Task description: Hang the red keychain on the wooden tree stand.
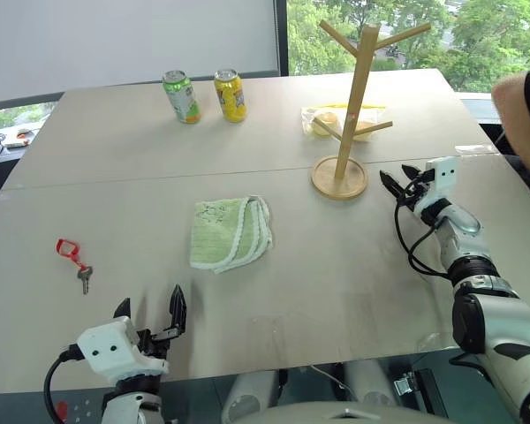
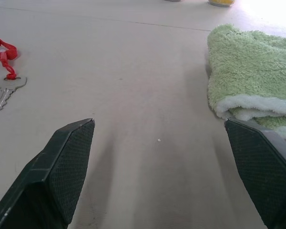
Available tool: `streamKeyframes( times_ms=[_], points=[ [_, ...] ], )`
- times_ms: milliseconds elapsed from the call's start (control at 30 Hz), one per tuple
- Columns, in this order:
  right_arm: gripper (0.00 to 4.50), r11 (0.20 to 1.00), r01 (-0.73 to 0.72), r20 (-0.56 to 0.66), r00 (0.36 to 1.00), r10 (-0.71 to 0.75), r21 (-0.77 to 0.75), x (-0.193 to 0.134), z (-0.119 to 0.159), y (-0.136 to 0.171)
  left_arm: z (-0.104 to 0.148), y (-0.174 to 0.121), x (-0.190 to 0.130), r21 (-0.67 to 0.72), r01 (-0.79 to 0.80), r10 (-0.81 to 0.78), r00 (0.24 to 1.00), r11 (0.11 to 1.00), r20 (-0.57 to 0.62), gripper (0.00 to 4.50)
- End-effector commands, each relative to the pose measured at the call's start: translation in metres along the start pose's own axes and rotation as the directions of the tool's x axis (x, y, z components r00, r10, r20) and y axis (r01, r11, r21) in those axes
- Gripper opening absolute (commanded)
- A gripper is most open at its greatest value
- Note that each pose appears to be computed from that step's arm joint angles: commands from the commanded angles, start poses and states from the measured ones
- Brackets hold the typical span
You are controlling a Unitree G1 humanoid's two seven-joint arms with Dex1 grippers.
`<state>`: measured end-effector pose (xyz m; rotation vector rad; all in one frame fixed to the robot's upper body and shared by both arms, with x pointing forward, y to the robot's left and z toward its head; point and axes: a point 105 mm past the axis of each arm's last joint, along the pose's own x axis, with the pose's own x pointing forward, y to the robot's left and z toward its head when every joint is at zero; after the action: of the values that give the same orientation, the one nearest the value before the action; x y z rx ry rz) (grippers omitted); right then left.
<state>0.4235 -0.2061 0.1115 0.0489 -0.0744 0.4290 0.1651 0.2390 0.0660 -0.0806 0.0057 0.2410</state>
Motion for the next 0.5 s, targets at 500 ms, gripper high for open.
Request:
streamKeyframes(
  times_ms=[500],
  points=[
    [3.43,0.999,-0.005,0.055,0.998,0.008,-0.042,0.0006,0.0180,-0.0037,0.0080,-0.0005,0.0021,0.031,0.011,-0.012,0.999,0.999,0.041,4.50]
  ],
)
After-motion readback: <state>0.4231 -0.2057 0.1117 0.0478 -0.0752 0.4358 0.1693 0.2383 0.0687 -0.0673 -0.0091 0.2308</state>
